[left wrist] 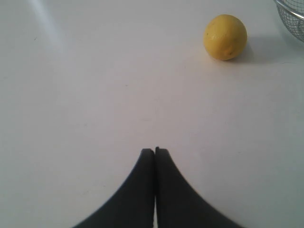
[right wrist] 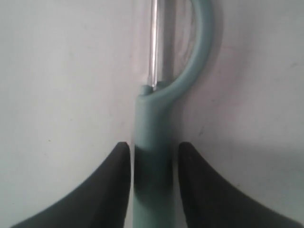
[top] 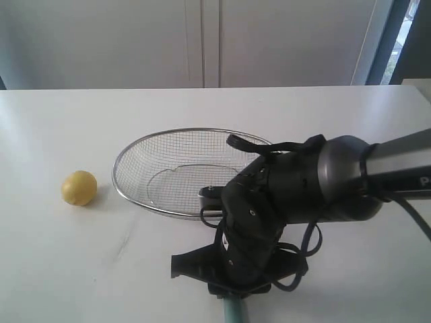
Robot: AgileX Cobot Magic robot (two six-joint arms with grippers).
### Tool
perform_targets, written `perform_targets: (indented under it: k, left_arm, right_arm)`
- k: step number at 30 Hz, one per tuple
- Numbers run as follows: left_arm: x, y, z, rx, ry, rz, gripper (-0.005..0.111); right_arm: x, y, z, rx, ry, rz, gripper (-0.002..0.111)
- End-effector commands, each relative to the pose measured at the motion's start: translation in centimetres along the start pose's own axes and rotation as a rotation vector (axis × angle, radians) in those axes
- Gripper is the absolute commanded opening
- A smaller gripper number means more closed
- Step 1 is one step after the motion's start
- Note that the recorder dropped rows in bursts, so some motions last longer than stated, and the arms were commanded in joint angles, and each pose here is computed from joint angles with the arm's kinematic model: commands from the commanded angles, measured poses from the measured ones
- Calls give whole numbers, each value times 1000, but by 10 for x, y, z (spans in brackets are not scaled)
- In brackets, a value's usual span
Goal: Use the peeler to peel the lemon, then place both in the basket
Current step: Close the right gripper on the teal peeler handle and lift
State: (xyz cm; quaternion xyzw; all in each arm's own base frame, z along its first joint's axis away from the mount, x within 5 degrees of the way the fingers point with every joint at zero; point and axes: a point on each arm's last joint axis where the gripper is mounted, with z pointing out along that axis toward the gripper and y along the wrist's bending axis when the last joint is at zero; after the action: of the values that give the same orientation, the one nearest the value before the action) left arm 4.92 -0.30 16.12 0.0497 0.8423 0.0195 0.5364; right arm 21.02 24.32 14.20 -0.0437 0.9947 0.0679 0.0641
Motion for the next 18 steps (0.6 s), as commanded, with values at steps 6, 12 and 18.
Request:
perform_targets:
  k: [6, 12, 18]
  left_arm:
    - [2, 0, 0, 0, 5, -6, 0]
    - [2, 0, 0, 0, 5, -6, 0]
    - [2, 0, 0, 0, 5, -6, 0]
  right_arm:
    - [-1, 1, 0, -4, -4, 3, 26]
    - [1, -1, -1, 17, 18, -16, 0]
    - [1, 0, -4, 5, 6, -37, 0]
